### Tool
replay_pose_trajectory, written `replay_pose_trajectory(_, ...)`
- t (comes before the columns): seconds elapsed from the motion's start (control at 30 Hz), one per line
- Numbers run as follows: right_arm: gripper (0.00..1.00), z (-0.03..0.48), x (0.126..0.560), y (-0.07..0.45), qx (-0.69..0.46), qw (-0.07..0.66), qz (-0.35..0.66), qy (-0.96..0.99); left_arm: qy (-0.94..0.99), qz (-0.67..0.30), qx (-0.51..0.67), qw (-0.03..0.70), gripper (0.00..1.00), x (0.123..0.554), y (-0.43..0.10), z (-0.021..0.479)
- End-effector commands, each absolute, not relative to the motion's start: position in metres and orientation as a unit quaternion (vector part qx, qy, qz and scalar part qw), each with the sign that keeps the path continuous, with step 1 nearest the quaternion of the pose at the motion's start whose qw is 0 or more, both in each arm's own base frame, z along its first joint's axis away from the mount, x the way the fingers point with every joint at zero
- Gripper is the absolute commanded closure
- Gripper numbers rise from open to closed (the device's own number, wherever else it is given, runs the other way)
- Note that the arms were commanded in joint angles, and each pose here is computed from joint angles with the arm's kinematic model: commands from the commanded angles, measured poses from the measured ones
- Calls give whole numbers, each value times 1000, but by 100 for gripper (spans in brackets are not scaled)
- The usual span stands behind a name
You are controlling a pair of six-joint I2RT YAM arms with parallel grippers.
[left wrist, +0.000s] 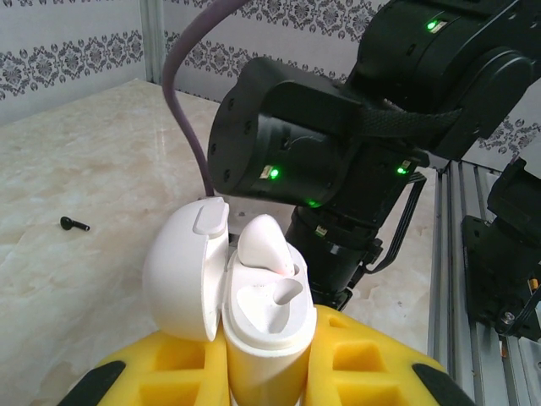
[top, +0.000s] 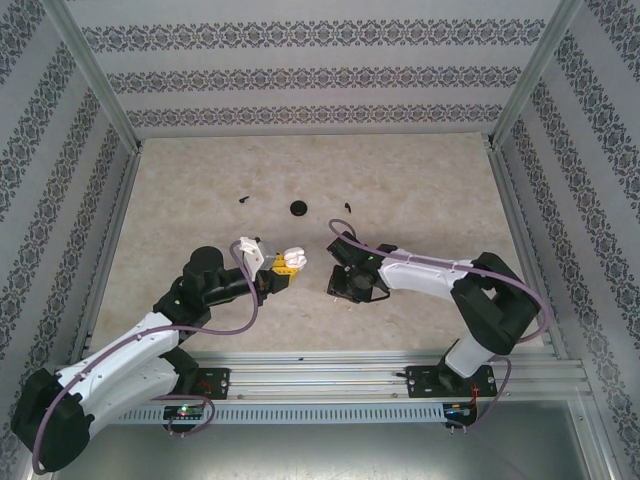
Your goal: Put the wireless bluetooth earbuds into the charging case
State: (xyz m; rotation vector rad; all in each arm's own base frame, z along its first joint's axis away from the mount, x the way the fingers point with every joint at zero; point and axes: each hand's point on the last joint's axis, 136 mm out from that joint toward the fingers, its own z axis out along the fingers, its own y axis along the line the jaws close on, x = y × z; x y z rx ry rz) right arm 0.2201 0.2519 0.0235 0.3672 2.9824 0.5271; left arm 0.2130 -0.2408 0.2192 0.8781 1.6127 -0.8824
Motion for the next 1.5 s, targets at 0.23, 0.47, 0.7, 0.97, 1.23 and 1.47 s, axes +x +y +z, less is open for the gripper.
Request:
replay_pose_trajectory(0.23, 72, 14, 231, 256, 119, 36, 148, 981, 668, -371, 371, 529, 87, 208, -237, 221)
replay_pose_trajectory(0.47, 76, 10, 225, 257, 95, 20, 123, 988, 667, -370, 371, 530, 87, 208, -237, 221)
replay_pose_trajectory(0.7, 74, 5, 219, 258, 71, 3, 96, 993, 666, -370, 371, 531, 87, 208, -237, 224)
replay_pose_trajectory(0.97, 81, -1, 217, 263, 53, -6, 84, 995, 668, -368, 371, 530, 87, 208, -236, 226)
replay_pose_trajectory(1.23, 85, 38, 226, 253, 54, 58, 105, 991, 662, -374, 368, 535, 87, 211, -238, 241)
replay_pose_trajectory(1.47, 87, 93, 234, 232, 77, 163, 161, 970, 648, -390, 365, 543, 87, 217, -246, 260)
